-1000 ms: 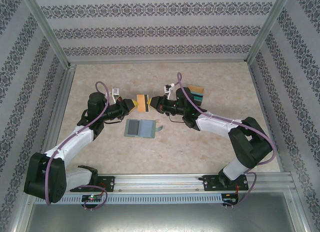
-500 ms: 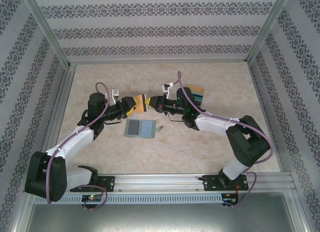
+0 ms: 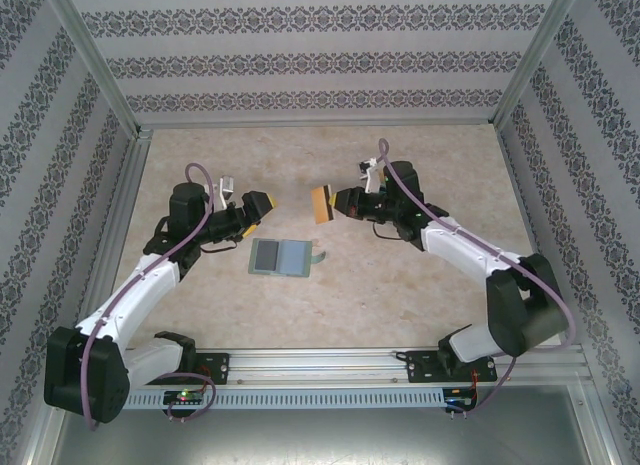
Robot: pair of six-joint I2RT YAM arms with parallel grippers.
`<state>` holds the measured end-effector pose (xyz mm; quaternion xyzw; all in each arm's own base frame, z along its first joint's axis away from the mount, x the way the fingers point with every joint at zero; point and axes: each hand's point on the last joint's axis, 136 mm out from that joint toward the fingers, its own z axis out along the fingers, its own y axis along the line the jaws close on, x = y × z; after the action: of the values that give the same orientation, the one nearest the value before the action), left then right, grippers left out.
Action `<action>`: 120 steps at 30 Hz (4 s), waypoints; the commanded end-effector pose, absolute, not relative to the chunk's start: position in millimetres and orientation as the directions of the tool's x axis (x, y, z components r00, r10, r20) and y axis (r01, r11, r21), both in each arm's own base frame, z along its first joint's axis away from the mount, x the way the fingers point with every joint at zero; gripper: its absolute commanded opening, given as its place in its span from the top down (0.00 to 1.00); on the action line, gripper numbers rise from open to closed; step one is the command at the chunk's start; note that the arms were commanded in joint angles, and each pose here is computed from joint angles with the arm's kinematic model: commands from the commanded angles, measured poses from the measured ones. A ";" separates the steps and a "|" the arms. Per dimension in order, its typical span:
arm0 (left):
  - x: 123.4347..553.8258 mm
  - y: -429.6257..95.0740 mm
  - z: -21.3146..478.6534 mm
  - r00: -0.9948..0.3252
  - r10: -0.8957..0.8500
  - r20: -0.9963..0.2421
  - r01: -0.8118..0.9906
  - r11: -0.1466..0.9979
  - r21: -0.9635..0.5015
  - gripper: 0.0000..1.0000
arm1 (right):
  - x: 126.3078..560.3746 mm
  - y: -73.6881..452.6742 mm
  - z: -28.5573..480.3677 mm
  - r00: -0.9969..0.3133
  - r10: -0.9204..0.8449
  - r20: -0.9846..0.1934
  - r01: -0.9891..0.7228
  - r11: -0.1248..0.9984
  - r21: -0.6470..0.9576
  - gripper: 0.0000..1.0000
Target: Take the credit cards out of the card holder
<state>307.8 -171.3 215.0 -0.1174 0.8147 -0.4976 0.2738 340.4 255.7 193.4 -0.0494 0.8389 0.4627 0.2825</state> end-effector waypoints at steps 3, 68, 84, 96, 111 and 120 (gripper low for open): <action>303.7 -164.1 216.6 -0.816 -0.434 -0.381 0.105 0.538 -0.836 0.01 | 337.2 210.2 185.7 -0.643 -0.195 -0.741 -0.580 0.756 0.304 1.00; 296.9 -155.4 192.9 -0.840 -0.352 -0.414 0.100 0.649 -0.755 0.01 | 472.0 108.3 104.2 -0.235 -0.925 -0.297 -0.785 0.361 -0.503 1.00; 302.0 -156.1 189.7 -0.843 -0.353 -0.406 0.093 0.647 -0.757 0.01 | 486.3 94.8 99.4 -0.296 -0.907 -0.300 -0.744 0.416 -0.523 0.75; 303.6 -155.6 187.3 -0.845 -0.357 -0.398 0.085 0.645 -0.759 0.01 | 504.8 81.9 110.0 -0.358 -0.875 -0.327 -0.670 0.484 -0.563 0.65; 304.5 -153.2 182.1 -0.849 -0.366 -0.381 0.055 0.656 -0.753 0.01 | 509.1 79.8 157.6 -0.459 -0.734 -0.500 -0.534 0.678 -0.505 0.64; 301.3 -142.0 142.0 -0.889 -0.349 -0.297 -0.061 0.733 -0.678 0.00 | 450.5 127.7 200.9 -0.564 -0.404 -0.720 -0.415 0.893 -0.176 0.63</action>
<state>301.5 -151.5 151.8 -0.1079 0.8923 -0.3793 0.2199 477.9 101.0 188.9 -0.2955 0.8665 -0.0789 0.3944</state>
